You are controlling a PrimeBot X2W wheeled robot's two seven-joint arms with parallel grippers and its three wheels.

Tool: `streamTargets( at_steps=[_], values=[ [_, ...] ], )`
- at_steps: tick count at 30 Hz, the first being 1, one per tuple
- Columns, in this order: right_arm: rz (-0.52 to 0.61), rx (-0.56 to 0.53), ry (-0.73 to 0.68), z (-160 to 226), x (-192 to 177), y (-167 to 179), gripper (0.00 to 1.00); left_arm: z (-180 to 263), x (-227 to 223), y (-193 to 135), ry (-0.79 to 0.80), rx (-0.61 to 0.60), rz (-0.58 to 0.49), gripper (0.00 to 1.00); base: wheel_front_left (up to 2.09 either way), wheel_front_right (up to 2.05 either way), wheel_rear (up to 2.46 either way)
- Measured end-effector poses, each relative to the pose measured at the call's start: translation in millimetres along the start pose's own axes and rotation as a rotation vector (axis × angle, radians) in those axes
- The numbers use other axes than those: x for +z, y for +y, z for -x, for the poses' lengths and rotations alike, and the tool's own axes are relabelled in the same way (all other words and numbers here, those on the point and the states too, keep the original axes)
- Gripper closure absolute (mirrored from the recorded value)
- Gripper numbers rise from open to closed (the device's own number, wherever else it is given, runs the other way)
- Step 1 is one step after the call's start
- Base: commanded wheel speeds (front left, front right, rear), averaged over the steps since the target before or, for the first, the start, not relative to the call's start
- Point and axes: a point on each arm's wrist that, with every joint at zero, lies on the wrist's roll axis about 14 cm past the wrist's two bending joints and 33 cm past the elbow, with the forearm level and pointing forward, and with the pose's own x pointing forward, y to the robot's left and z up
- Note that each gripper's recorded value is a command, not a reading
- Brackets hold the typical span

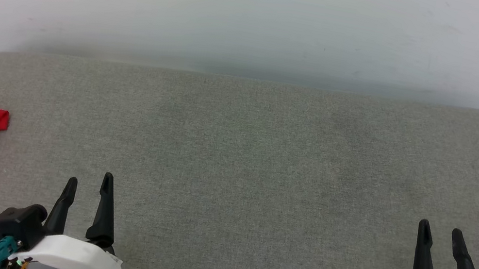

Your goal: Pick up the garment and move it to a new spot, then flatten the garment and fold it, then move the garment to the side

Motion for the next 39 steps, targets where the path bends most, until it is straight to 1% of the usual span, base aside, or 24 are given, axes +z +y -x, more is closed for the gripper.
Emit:
streamTargets(
  at_steps=[20,39],
  values=[
    [0.161,0.037,-0.013,5.0,0.0,6.9,0.0,6.5,-2.2,-6.8,-0.025,-0.048,-0.167,0.0,0.0,0.0,0.0],
    [0.277,0.072,-0.034,8.5,1.9,13.5,0.0,11.0,-3.3,-9.0,-0.049,-0.071,-0.299,0.0,0.0,0.0,0.0]
  ],
)
